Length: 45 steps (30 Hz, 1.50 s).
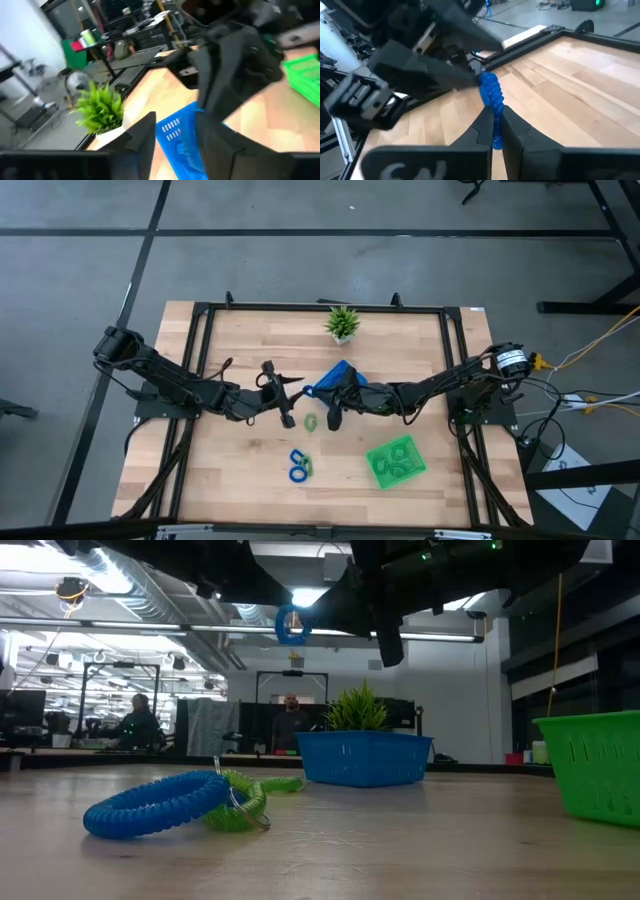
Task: Sort spring keychains
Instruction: Put the blue spring keychain into the blue bin
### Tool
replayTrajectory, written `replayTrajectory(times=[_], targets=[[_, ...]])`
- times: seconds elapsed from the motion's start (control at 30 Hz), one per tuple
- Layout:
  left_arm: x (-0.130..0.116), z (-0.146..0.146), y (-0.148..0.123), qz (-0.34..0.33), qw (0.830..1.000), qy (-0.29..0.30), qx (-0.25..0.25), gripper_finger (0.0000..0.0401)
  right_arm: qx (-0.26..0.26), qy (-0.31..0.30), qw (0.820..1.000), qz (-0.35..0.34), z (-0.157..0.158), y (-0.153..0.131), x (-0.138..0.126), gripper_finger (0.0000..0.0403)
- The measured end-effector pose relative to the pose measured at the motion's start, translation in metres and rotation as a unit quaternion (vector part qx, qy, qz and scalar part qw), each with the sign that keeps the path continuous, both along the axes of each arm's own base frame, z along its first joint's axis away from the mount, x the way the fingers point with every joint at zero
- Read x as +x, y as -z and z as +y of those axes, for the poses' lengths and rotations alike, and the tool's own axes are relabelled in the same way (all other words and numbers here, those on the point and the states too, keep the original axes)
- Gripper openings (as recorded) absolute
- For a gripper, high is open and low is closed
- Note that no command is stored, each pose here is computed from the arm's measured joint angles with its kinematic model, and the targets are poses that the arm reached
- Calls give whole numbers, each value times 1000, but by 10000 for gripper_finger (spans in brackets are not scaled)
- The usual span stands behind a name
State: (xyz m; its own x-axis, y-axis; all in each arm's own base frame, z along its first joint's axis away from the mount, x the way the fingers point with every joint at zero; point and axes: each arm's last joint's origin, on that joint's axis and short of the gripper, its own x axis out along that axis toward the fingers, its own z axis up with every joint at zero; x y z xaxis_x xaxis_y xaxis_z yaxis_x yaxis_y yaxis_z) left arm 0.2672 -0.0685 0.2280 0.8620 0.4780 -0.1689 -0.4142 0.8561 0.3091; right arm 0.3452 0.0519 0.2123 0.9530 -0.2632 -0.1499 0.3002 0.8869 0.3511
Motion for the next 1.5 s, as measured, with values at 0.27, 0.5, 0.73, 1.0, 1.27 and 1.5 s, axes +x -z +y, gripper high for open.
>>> replayTrajectory(times=[0.27, 0.5, 0.73, 1.0, 1.27, 1.5], targets=[[-15, 5, -19, -46, 997, -15, -68, 177, 0, -5, 1000, 15, 1, 3, -1, 17], [-51, 28, -33, -10, 982, 12, -189, 169, 2, -4, 1000, 18, 1, 4, -1, 17], [-73, 50, -33, 68, 955, 77, -279, 163, 11, -20, 999, 22, 5, 5, -1, 17], [-57, 51, -16, 136, 950, 122, -253, 162, 7, -37, 999, 28, 16, 6, -4, 17], [-51, 53, 17, 105, 952, 148, -248, 123, 3, -37, 997, 63, 19, 12, -6, 17], [-80, 57, 35, 25, 945, 177, -272, 78, 11, -34, 996, 78, 19, 16, -7, 17]])
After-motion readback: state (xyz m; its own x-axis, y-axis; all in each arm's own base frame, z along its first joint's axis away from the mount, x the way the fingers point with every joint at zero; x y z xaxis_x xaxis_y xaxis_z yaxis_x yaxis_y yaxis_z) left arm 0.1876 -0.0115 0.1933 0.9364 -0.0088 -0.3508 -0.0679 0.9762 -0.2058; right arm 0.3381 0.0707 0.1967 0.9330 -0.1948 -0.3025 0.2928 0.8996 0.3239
